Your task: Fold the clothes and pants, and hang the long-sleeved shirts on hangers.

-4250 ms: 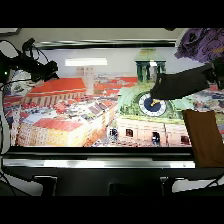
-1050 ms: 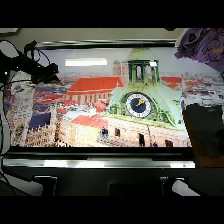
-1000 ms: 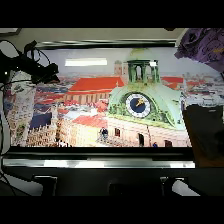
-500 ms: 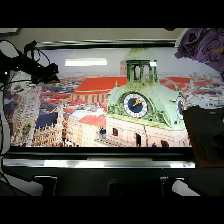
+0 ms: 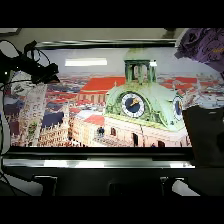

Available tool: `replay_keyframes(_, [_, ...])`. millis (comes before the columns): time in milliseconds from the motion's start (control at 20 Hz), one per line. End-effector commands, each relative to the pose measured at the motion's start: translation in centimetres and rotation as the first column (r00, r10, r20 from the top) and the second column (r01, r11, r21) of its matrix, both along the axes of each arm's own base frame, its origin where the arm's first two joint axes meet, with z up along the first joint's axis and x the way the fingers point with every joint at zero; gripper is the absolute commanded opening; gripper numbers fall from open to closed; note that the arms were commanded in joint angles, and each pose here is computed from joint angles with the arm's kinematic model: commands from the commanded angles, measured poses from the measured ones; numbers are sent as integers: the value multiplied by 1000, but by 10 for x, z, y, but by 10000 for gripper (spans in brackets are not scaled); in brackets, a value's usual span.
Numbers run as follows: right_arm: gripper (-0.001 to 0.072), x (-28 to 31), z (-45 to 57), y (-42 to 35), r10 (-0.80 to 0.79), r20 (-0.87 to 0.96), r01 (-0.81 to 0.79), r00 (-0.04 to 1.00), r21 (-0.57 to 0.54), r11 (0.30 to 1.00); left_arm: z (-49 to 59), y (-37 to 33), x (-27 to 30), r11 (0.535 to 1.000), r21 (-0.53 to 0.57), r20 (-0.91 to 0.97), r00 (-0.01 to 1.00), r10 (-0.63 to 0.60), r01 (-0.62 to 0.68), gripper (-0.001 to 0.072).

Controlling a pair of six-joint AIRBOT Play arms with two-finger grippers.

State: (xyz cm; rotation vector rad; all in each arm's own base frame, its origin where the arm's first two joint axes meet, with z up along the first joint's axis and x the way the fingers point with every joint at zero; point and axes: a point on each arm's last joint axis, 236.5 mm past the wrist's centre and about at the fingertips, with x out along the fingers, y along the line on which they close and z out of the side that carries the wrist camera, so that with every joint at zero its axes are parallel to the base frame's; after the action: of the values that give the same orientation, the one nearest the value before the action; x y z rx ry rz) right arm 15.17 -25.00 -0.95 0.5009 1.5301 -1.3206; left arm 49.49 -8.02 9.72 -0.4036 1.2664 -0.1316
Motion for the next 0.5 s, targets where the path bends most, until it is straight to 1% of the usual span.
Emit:
replay_keyframes(0, [458,58,19,-8,100,216,-102,971,-5,995,1,0,-3,1000,1,-9,1000,-4,4,22])
replay_keyframes(50, [274,93,28,-3,153,348,-165,925,5,986,2,0,-6,1000,2,-13,1000,-7,7,22])
replay_keyframes(100, [178,135,42,9,221,491,-259,843,10,966,5,0,-7,1000,3,-10,1000,-9,9,22])
replay_keyframes(150, [167,175,58,31,281,612,-364,739,12,931,10,0,-8,1000,6,2,1000,-12,12,22])
replay_keyframes(200, [143,206,71,55,337,685,-459,646,-4,889,15,2,-9,1000,21,18,1000,-19,19,22])
replay_keyframes(250, [121,230,81,86,393,726,-554,564,-19,832,17,6,-12,998,53,30,999,-22,20,22])
replay_keyframes(300, [113,247,85,119,440,748,-638,498,-28,770,16,8,-18,996,87,34,999,-25,22,22])
replay_keyframes(350, [112,259,86,158,490,754,-721,437,-32,692,14,7,-26,992,123,37,999,-40,35,22])
replay_keyframes(400, [92,265,86,195,536,751,-786,385,-37,617,11,3,-34,987,151,47,997,-61,53,22])
replay_keyframes(450, [35,269,86,236,583,747,-851,320,-44,524,9,-6,-44,985,159,70,994,-79,67,22])
